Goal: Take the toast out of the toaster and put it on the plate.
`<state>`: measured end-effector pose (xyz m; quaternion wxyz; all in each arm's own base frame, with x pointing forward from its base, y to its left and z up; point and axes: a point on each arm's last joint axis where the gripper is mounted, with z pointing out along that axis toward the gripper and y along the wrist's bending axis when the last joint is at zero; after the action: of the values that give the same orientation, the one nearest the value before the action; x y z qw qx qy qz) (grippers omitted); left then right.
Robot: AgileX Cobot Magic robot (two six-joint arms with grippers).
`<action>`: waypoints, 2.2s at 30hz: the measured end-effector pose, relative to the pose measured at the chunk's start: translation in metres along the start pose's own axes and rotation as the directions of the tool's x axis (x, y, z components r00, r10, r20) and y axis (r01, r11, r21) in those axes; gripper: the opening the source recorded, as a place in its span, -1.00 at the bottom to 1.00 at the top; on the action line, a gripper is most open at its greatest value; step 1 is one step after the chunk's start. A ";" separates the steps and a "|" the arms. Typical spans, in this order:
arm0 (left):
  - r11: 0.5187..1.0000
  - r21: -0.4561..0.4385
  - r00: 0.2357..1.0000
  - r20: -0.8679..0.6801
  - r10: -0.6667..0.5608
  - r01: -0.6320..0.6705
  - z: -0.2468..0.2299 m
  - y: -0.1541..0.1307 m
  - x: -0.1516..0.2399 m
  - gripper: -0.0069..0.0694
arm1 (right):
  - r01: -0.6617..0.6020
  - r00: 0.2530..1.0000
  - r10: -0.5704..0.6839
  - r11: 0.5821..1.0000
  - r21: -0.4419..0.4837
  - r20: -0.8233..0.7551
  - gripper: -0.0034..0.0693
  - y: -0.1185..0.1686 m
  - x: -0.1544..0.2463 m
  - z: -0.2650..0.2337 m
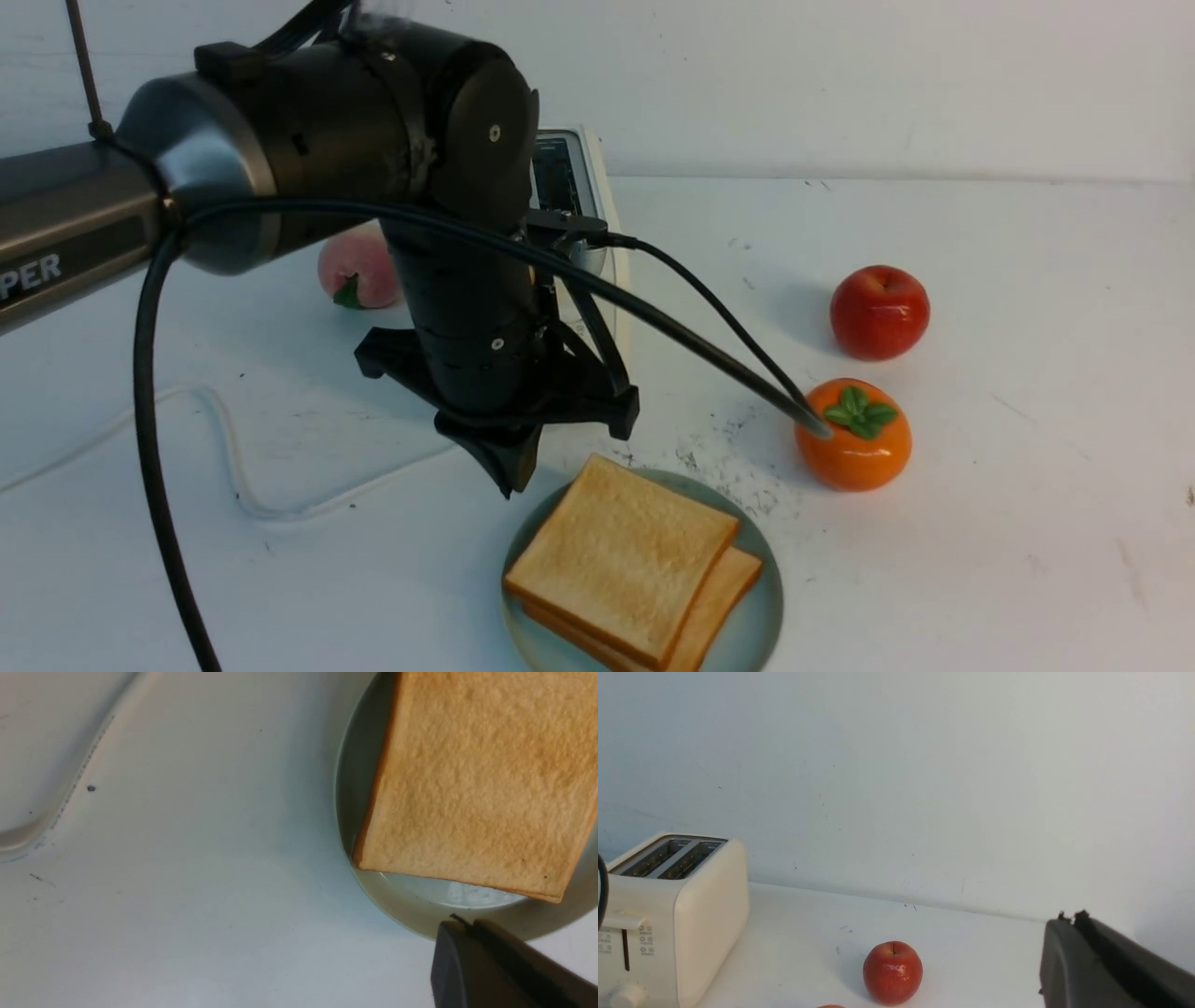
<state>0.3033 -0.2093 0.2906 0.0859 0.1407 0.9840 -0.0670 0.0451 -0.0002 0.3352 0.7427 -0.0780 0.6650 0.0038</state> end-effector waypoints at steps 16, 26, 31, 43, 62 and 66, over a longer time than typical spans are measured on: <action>1.000 0.010 1.000 -0.003 -0.004 0.004 0.000 -0.001 0.000 -0.85 | -0.380 0.914 0.376 0.925 0.006 -0.154 -0.82 0.018 0.094 -0.010; 1.000 0.013 1.000 -0.004 -0.005 0.005 0.000 -0.001 0.000 -0.85 | -0.377 0.864 0.395 0.919 0.120 -0.312 -0.78 0.022 0.156 -0.007; 1.000 0.013 1.000 -0.004 -0.005 0.005 0.000 -0.001 0.000 -0.85 | -0.369 0.850 0.403 0.915 0.163 -0.339 -0.76 0.021 0.159 -0.008; 0.994 -0.004 0.994 0.038 0.106 -0.106 -0.013 0.001 0.001 -0.83 | -0.359 0.840 0.417 0.907 0.221 -0.347 -0.71 0.018 0.160 -0.010; 0.991 0.002 0.912 0.391 0.120 -0.131 -0.156 0.031 0.096 -0.82 | -0.239 0.881 0.294 0.953 0.187 -0.370 -0.64 0.017 0.160 -0.010; 0.992 0.002 0.904 0.413 0.116 -0.128 -0.162 0.042 0.129 -0.82 | -0.187 0.894 0.239 0.968 0.170 -0.380 -0.63 0.016 0.160 -0.010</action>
<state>0.1691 -0.1103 0.4203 0.2931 0.1860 0.9320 -0.1038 0.0520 -0.0011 0.1741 0.5908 0.0443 0.8051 0.0265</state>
